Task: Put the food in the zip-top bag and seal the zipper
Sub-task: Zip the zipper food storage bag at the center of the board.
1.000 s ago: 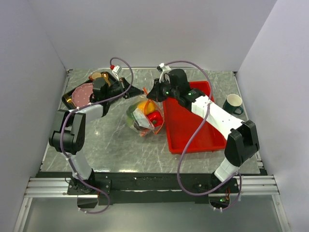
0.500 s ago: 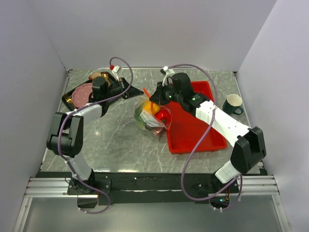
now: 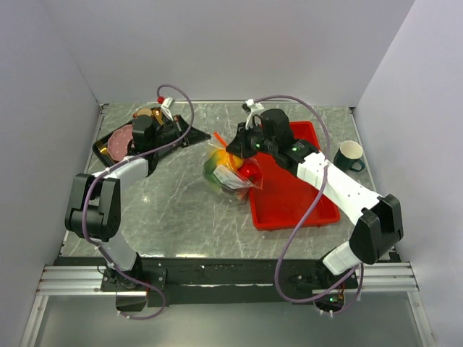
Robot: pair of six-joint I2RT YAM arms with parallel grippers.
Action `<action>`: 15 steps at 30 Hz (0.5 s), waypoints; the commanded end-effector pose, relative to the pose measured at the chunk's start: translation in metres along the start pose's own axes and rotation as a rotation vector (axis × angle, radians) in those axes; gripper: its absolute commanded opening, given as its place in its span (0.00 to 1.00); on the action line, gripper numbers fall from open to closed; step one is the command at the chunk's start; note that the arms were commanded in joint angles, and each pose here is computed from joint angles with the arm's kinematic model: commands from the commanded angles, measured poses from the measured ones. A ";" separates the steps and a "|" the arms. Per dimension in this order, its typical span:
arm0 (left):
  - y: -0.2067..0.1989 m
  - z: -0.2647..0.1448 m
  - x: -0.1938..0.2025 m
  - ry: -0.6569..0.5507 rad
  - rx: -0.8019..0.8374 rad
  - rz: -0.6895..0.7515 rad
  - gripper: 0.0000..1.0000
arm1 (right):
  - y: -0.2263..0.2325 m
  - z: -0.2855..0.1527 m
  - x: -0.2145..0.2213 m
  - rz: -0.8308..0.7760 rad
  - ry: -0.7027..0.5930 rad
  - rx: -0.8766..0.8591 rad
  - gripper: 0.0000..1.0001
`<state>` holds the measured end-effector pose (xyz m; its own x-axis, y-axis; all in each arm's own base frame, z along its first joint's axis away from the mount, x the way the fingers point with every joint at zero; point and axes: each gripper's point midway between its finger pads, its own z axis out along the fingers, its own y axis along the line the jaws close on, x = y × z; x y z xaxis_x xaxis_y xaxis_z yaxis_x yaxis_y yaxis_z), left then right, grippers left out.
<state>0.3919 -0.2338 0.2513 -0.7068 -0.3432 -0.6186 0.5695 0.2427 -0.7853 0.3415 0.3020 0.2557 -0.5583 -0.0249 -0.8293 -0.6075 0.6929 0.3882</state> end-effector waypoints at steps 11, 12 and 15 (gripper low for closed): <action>0.011 -0.028 -0.050 -0.190 -0.004 0.126 0.23 | 0.031 -0.032 -0.032 -0.038 -0.053 -0.090 0.03; 0.013 -0.023 -0.035 -0.107 0.046 0.112 0.30 | 0.031 -0.031 -0.031 -0.039 -0.048 -0.092 0.03; -0.007 -0.018 -0.023 -0.075 0.177 0.132 0.51 | 0.030 -0.029 -0.031 -0.042 -0.047 -0.093 0.03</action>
<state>0.4268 -0.1889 0.2515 -0.5943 -0.4775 -0.6472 0.5818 0.3005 -0.7558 0.3187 0.2949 0.2540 -0.6066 -0.0726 -0.7917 -0.6134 0.6762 0.4080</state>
